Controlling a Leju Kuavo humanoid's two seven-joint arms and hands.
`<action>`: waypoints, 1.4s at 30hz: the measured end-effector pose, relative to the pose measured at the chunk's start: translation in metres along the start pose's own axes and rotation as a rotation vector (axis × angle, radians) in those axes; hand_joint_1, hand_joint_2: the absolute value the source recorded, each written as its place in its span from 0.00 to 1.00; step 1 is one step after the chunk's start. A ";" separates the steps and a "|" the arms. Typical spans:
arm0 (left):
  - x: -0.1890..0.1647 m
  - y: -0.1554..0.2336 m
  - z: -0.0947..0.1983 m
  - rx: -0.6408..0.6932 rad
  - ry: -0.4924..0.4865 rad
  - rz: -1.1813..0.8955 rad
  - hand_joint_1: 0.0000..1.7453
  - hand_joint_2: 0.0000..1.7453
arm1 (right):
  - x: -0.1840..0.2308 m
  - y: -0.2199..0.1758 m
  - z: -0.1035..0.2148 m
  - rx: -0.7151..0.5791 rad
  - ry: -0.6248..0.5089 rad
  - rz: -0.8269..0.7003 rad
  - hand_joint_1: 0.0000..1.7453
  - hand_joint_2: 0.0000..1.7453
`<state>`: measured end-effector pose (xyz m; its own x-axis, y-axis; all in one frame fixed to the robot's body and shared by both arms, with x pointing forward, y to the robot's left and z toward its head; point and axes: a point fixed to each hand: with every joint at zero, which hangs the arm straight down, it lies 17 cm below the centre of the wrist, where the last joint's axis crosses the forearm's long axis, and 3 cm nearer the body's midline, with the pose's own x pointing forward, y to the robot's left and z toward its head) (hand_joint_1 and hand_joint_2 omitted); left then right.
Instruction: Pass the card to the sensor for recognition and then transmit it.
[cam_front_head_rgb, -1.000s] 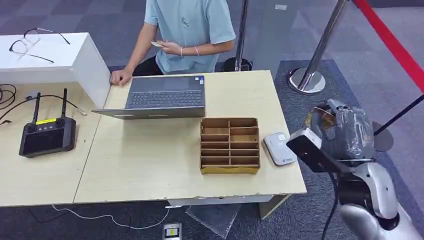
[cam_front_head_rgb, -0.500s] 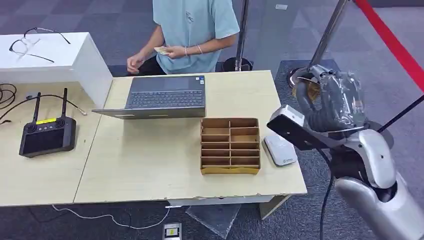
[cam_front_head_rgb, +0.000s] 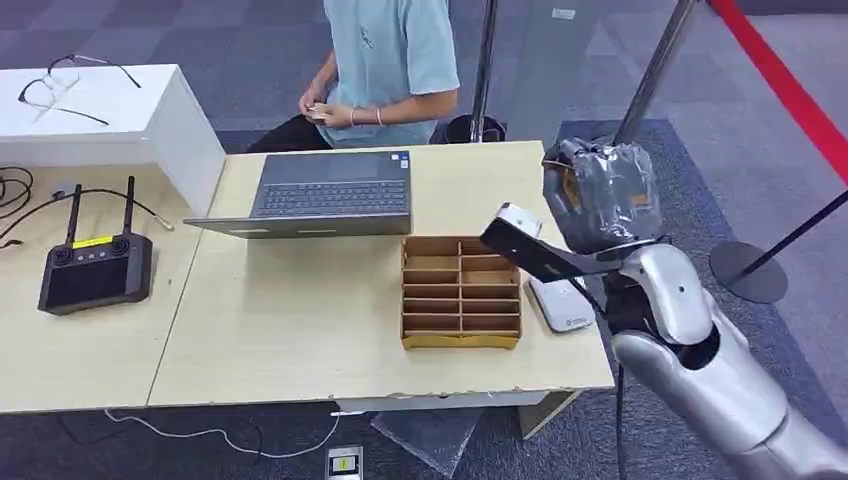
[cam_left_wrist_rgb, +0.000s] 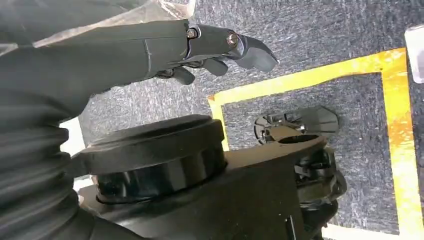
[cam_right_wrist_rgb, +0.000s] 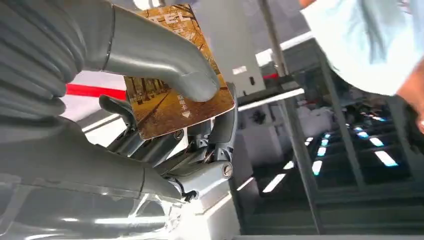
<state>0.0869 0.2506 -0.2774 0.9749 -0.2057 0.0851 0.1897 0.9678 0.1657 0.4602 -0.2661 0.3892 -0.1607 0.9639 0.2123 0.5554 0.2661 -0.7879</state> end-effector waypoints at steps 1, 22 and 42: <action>0.000 0.000 0.000 0.000 -0.001 -0.006 0.00 1.00 | -0.003 0.004 0.000 -0.001 0.008 0.010 1.00 1.00; 0.004 0.000 0.000 0.015 -0.038 -0.086 0.00 1.00 | -0.095 0.056 -0.007 0.063 0.174 0.319 1.00 1.00; 0.005 0.001 0.000 0.017 -0.051 -0.148 0.00 1.00 | -0.171 0.096 0.007 0.198 0.328 0.415 1.00 1.00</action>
<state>0.0923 0.2501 -0.2767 0.9293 -0.3533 0.1080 0.3284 0.9238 0.1967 0.5356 -0.4051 0.2732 0.3183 0.9480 0.0056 0.3491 -0.1117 -0.9304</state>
